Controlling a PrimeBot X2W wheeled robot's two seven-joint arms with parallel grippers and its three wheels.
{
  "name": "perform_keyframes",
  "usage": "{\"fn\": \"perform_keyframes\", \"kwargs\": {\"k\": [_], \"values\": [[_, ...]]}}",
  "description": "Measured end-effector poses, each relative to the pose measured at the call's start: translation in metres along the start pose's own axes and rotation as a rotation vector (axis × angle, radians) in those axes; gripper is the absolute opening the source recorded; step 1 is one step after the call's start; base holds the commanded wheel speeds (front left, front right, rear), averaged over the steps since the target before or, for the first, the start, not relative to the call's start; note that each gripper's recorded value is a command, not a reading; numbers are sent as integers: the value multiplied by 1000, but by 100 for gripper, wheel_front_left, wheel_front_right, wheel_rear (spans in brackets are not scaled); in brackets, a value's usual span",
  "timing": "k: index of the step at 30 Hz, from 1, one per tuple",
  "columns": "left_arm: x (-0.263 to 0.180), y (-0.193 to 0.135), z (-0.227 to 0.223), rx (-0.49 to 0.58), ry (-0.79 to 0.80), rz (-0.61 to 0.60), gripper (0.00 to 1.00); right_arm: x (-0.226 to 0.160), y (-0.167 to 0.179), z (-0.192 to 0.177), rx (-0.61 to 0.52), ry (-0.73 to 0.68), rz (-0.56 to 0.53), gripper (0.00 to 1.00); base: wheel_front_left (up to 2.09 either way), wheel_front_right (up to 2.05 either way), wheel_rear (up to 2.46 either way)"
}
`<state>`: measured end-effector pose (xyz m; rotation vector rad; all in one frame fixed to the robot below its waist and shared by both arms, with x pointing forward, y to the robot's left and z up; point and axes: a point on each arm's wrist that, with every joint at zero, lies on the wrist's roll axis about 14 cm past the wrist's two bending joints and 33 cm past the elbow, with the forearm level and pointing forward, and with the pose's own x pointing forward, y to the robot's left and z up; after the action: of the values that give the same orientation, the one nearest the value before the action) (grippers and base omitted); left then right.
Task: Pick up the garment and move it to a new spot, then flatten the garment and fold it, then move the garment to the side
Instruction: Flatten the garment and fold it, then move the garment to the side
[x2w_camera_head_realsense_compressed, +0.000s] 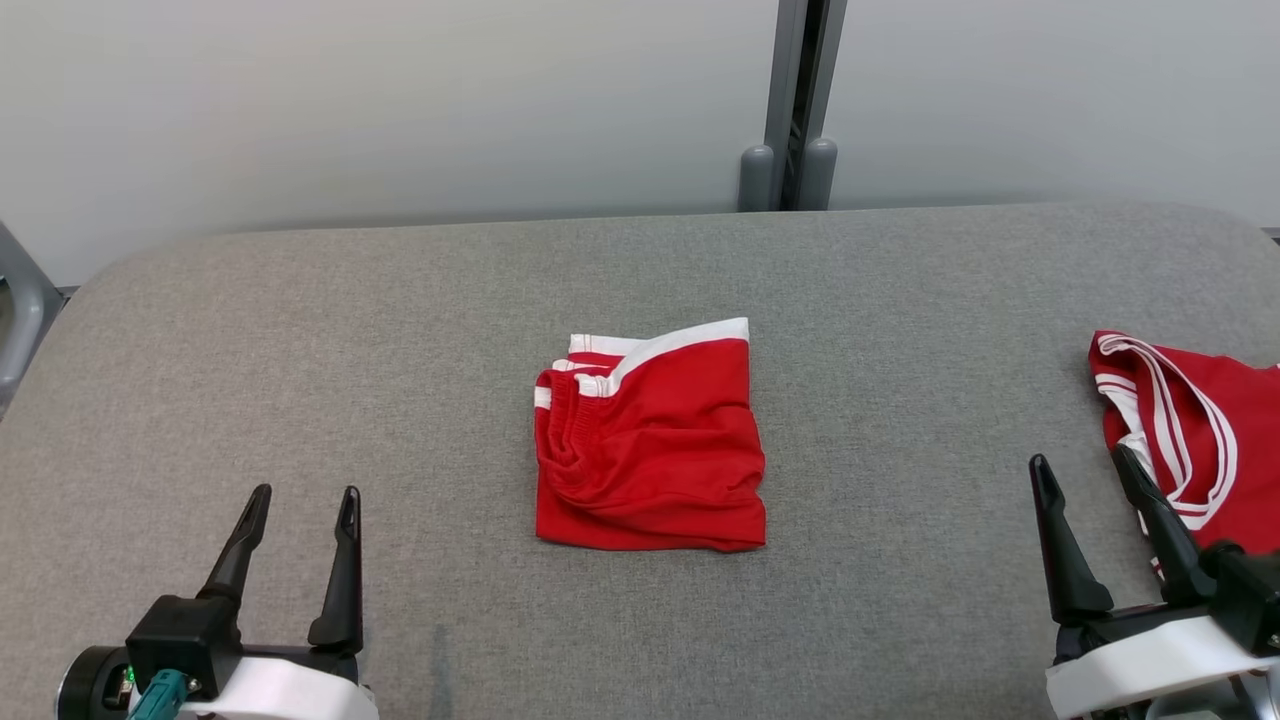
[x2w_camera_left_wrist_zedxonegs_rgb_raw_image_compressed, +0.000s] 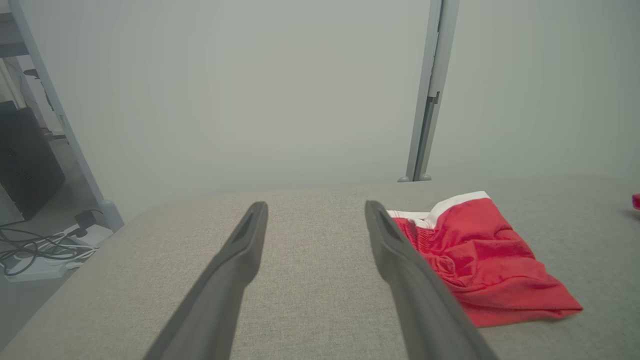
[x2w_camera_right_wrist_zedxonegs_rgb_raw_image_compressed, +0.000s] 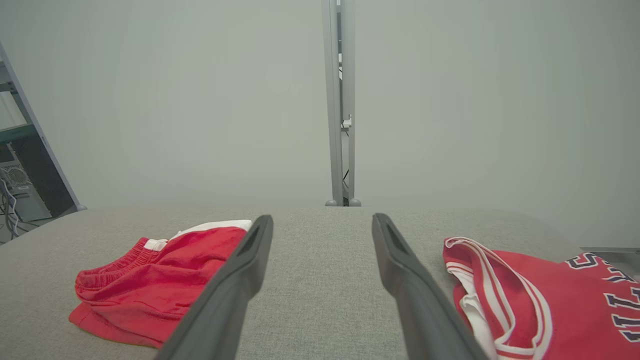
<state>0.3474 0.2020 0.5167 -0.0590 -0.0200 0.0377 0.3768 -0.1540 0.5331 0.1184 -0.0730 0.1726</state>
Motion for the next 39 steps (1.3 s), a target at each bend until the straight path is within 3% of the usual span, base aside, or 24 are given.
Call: {"fn": "perform_keyframes", "kwargs": {"k": [28, 39], "values": [[2, -6, 2, -5, 8, -7, 100, 1, -4, -7, -1, 30, -12, 100, 0, 0, 0], [27, -8, 14, -17, -50, -13, 100, 45, 7, -19, -5, 67, 51, 100, 0, 0, 0]]}}
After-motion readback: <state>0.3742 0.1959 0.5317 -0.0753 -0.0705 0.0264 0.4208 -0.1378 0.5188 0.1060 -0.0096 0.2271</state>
